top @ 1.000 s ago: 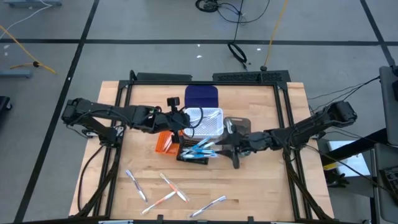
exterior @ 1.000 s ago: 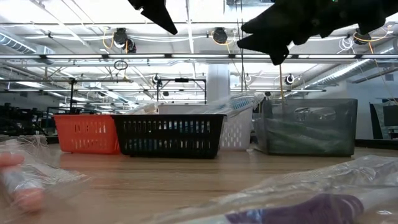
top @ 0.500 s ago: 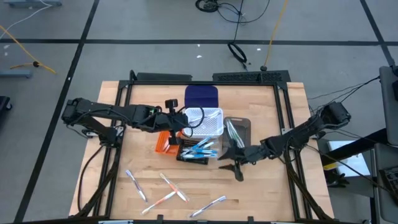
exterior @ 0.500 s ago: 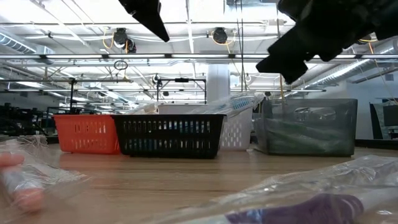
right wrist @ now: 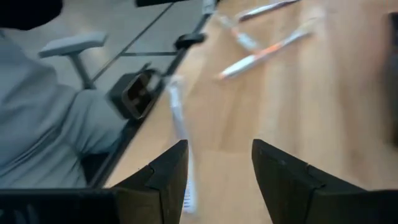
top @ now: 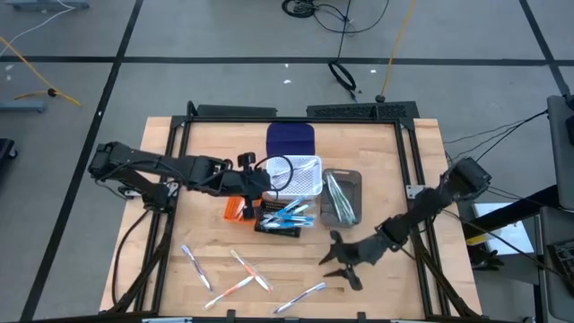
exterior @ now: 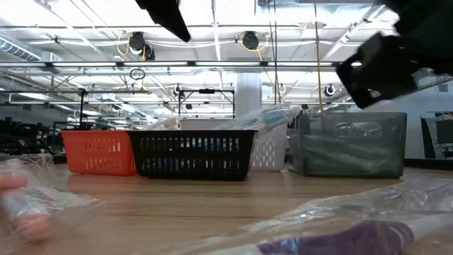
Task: Pick & Place Toothbrushes
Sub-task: Put the purple toothbrush into the white basket
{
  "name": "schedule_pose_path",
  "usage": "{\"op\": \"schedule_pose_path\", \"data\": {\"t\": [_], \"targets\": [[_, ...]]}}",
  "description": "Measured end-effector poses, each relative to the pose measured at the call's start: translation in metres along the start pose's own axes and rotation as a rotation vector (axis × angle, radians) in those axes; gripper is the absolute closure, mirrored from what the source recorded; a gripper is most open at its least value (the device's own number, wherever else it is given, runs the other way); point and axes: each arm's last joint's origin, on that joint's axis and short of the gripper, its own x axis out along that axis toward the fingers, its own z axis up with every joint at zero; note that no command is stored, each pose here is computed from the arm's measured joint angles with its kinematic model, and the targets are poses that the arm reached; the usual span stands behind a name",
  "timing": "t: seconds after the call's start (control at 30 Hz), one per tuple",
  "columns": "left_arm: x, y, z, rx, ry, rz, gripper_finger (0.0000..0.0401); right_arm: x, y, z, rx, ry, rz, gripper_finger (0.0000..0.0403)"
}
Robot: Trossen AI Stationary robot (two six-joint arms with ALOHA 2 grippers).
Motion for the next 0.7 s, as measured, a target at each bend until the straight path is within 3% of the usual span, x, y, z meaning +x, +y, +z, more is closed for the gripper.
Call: {"op": "schedule_pose_path", "data": {"t": [0.27,0.57,0.7], "targets": [[-0.007,-0.018,-0.001,-0.044,-0.02,-0.041,0.0368,0.02,0.023,-0.037,0.014,0.05,0.01,0.0234],[-0.015,-0.04,-0.004,-0.068,-0.03,-0.088,0.0368,0.05,0.046,-0.044,-0.047,0.09,0.026,0.0234],[-0.018,-0.046,-0.005,-0.061,-0.033,-0.104,0.0368,0.058,0.048,-0.052,-0.079,0.136,-0.043,0.0234]]}}
